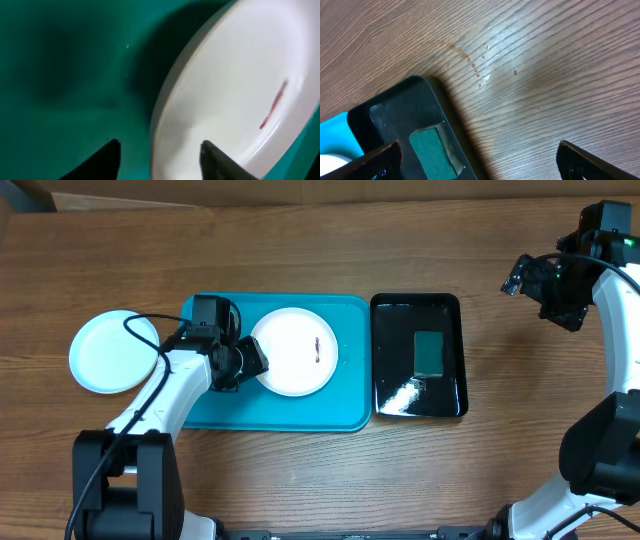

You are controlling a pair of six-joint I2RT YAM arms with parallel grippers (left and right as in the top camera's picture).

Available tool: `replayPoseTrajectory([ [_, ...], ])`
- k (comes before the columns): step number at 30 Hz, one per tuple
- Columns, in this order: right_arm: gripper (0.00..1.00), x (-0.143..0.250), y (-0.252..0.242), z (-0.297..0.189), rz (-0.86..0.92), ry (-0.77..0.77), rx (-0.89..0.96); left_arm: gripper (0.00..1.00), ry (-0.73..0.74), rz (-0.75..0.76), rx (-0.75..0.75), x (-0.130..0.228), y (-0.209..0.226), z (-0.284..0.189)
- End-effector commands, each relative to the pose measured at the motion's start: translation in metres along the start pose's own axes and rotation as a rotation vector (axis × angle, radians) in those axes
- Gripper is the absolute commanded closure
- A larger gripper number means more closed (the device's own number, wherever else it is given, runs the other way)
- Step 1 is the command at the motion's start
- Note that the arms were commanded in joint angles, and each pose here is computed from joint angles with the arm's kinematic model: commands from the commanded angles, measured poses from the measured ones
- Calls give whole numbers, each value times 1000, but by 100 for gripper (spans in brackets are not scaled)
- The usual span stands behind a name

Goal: Clean dirty plates on tray and stack at the side
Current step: 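Drag the stained white plate onto the teal tray with left gripper, then lower the right gripper into the black tray and grasp the sponge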

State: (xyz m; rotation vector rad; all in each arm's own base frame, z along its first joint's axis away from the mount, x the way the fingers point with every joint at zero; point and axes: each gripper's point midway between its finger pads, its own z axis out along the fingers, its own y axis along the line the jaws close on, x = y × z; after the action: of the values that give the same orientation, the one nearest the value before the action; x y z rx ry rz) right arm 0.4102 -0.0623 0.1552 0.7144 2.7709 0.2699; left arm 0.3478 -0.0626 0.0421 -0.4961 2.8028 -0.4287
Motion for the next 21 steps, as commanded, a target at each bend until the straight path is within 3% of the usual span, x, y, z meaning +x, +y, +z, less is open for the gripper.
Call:
replayPoseTrajectory([
  [1, 0, -4, 1, -6, 2, -21, -6, 41, -48, 101, -11, -16, -4, -6],
  [5, 0, -4, 1, -6, 2, -21, -6, 47, -82, 100, -93, -23, 10, -6],
  [8, 0, -4, 1, -6, 2, -21, -6, 57, -84, 101, -91, -24, 9, -5],
  [11, 0, -4, 1, -6, 2, -21, -6, 61, -76, 96, -91, -22, 10, -3],
  [15, 0, -4, 1, -6, 2, -21, -6, 64, -14, 86, -56, -10, 7, 5],
  [19, 1, -4, 1, -6, 2, -21, -6, 75, 53, 73, -41, 4, 8, 13],
  [21, 0, -4, 1, -6, 2, -21, -6, 76, 86, 66, -39, 11, 9, 15],
])
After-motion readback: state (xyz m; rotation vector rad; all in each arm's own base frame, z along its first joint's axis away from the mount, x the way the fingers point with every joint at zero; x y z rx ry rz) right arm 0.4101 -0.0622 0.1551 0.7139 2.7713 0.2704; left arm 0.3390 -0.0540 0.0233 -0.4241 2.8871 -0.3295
